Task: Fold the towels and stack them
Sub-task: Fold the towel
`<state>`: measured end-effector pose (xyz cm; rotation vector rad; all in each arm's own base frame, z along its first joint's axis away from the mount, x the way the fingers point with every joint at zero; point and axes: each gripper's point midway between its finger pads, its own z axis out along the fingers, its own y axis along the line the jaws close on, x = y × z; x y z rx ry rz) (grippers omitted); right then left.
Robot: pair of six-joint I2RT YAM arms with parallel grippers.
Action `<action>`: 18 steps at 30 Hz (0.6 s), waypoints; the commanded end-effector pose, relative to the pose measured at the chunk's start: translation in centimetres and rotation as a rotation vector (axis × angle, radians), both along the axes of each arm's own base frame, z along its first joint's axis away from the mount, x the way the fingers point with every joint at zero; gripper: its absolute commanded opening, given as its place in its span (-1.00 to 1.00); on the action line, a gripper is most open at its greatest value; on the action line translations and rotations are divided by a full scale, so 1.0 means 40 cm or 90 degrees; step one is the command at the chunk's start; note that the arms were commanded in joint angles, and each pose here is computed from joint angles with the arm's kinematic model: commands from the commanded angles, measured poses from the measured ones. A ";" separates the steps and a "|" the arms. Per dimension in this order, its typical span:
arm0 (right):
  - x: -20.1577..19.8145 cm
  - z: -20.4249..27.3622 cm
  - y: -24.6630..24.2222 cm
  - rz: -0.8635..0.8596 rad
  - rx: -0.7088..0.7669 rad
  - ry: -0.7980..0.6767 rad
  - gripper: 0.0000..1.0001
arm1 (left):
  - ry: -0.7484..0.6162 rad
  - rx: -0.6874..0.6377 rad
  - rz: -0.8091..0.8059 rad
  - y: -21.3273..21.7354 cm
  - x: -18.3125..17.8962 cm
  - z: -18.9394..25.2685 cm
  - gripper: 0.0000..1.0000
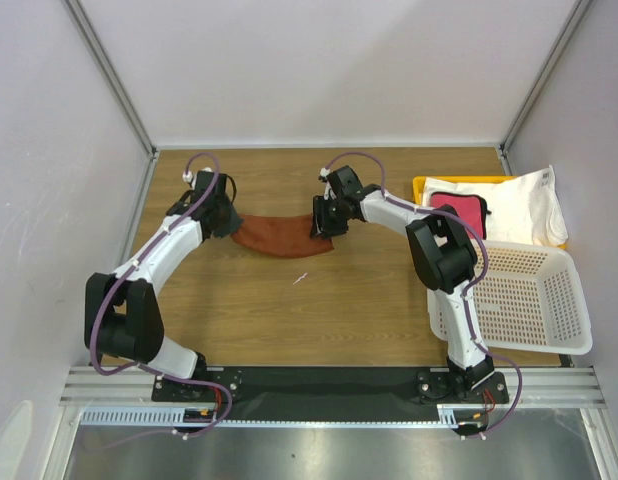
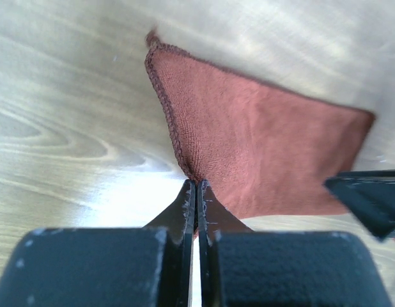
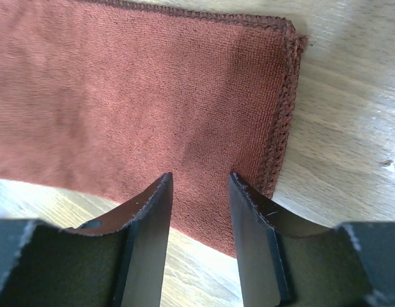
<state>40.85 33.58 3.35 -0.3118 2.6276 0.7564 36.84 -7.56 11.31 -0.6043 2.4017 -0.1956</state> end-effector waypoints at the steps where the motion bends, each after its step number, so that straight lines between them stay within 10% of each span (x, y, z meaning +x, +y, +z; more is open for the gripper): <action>1: -0.006 -0.027 0.006 -0.006 -0.002 0.009 -0.09 | -0.020 0.007 -0.016 -0.011 0.016 0.068 -0.99; 18: 0.099 0.184 -0.174 -0.181 0.110 -0.003 -0.06 | 0.015 0.116 -0.152 -0.271 0.063 0.064 -0.99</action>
